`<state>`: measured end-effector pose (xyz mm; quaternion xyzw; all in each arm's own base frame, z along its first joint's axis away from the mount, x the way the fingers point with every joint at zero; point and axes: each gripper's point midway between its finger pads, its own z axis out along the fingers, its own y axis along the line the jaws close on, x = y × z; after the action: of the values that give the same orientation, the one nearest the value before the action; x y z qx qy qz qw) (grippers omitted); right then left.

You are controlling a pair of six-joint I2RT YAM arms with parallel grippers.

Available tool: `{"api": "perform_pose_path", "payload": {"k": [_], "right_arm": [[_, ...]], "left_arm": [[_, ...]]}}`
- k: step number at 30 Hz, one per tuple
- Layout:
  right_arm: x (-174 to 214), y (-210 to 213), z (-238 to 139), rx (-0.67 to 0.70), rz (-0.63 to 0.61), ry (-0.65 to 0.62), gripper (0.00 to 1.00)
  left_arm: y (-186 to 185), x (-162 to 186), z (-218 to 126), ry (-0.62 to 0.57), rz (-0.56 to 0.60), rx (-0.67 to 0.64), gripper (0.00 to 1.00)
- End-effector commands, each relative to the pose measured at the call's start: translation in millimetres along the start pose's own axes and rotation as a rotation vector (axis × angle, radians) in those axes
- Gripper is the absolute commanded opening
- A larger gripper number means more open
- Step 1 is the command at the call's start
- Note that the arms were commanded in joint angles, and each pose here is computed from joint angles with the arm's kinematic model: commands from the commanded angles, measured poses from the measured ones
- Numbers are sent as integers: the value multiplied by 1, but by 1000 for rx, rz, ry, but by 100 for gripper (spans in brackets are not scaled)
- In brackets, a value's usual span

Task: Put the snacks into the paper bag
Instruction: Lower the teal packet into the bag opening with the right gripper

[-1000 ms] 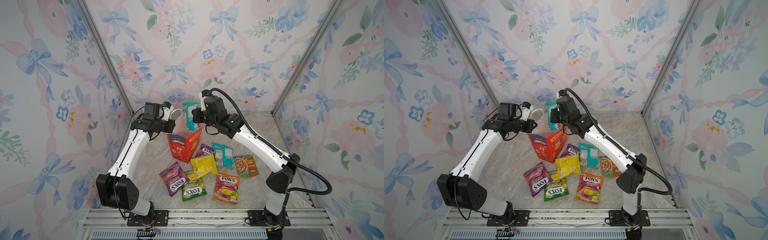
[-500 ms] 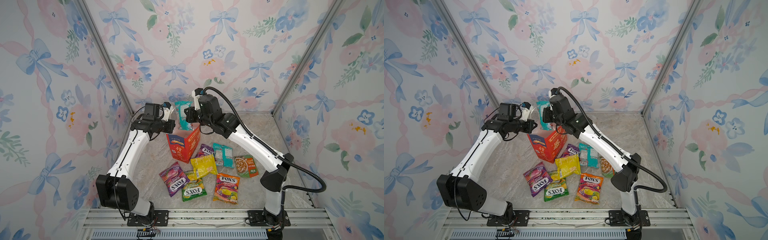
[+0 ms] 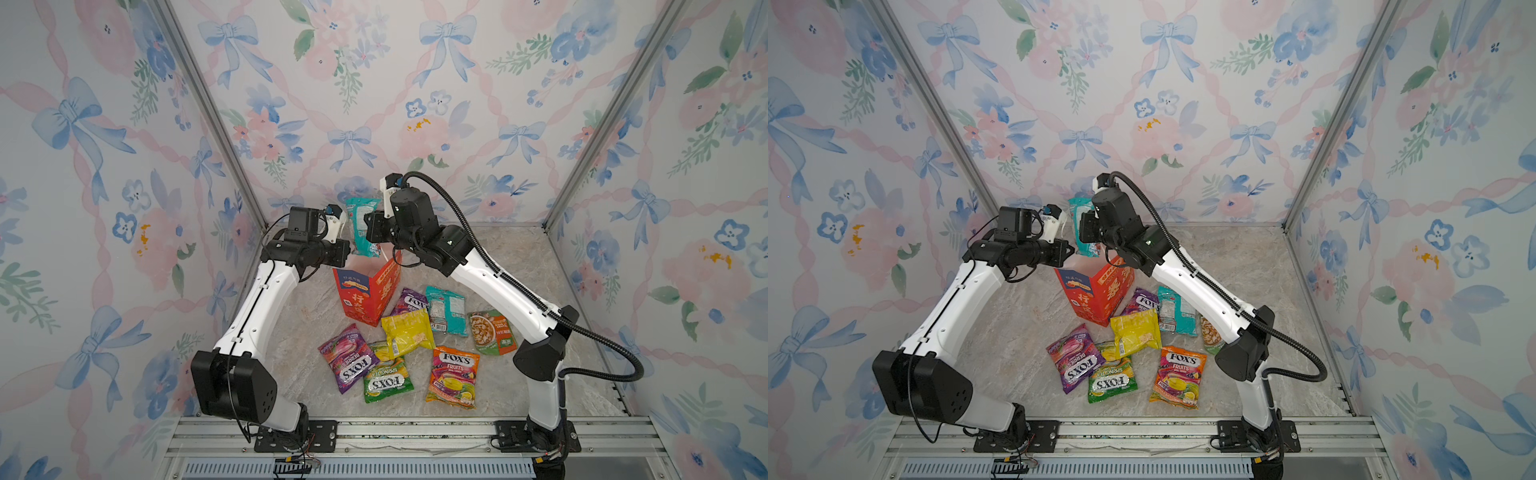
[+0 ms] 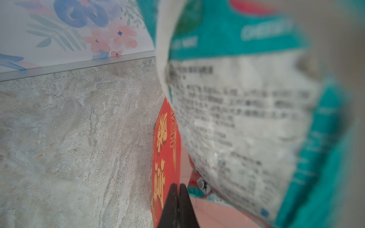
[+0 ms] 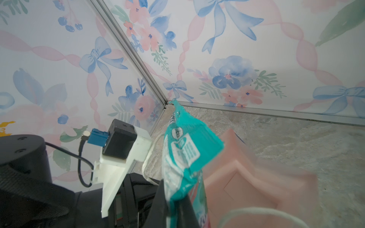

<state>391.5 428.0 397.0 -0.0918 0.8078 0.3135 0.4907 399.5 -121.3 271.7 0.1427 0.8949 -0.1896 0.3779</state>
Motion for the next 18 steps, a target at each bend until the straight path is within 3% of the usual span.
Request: {"api": "perform_pose_path", "payload": {"k": [1, 10, 18], "right_arm": [[-5, -2, -3, 39, -15, -47, 0], [-1, -25, -25, 116, -49, -75, 0], [8, -29, -36, 96, -22, -59, 0]], "left_arm": [[-2, 10, -4, 24, -17, -1, 0], [2, 11, -3, 28, -25, -23, 0], [3, 10, -2, 28, -31, -26, 0]]}}
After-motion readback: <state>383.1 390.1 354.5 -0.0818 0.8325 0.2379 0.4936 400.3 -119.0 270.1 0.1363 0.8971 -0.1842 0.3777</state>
